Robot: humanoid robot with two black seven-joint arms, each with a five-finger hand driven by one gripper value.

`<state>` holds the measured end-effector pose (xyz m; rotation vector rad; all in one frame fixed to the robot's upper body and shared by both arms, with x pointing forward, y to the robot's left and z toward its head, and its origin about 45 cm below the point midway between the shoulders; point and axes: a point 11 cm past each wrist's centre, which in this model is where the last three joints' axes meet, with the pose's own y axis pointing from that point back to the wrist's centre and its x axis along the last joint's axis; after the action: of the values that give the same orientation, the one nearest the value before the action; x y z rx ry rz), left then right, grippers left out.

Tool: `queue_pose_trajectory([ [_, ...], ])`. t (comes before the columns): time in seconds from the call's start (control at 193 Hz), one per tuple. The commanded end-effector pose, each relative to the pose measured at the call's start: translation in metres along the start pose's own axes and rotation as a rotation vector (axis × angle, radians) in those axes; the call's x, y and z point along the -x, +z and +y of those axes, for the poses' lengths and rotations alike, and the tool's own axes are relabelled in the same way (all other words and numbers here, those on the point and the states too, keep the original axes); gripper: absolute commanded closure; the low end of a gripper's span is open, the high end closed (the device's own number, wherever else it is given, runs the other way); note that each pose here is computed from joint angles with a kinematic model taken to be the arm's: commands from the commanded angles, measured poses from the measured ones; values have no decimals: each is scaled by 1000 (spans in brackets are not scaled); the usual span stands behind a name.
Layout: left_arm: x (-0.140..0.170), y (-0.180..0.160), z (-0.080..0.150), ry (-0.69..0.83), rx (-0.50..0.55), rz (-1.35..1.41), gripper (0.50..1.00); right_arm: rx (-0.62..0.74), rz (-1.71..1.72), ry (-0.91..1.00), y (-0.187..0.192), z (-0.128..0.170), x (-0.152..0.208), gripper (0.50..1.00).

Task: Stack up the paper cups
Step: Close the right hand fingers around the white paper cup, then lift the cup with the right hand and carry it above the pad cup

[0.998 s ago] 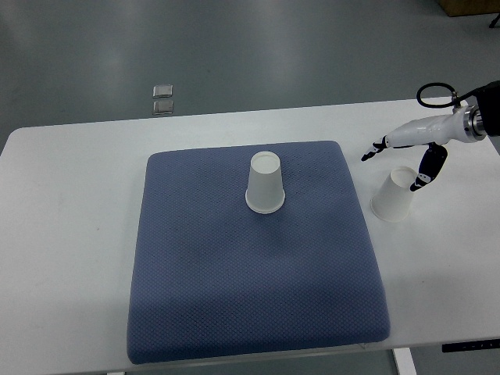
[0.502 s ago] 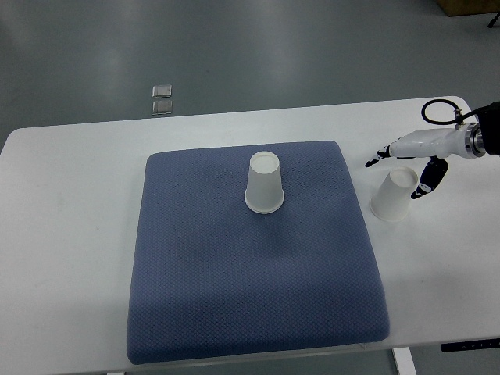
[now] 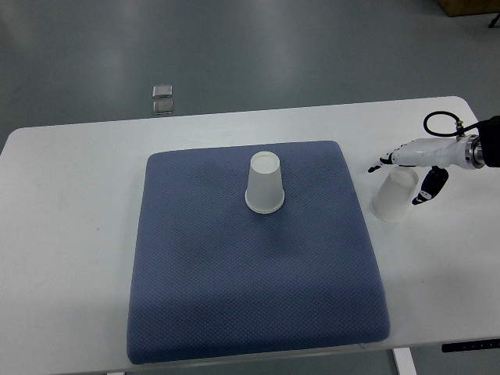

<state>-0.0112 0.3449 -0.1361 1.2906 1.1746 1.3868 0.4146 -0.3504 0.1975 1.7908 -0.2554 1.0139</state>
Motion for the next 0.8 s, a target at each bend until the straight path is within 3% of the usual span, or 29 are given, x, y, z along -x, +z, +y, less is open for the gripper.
queue_pose_trajectory([
  [0.0,0,0,0,0,0,0,500,-14,5,2,-6,-5,0,605],
  [0.341,0,0,0,0,0,0,500,-28,-4,-15,-10,-11,9,638],
  [0.615,0,0,0,0,0,2,500,-15,3,-16,-6,-10,9,750],
  [0.693,0,0,0,0,0,0,500,-10,1,-19,-5,-10,11,811],
  [0.796,0,0,0,0,0,0,500,-14,1,-21,-6,-12,11,840],
])
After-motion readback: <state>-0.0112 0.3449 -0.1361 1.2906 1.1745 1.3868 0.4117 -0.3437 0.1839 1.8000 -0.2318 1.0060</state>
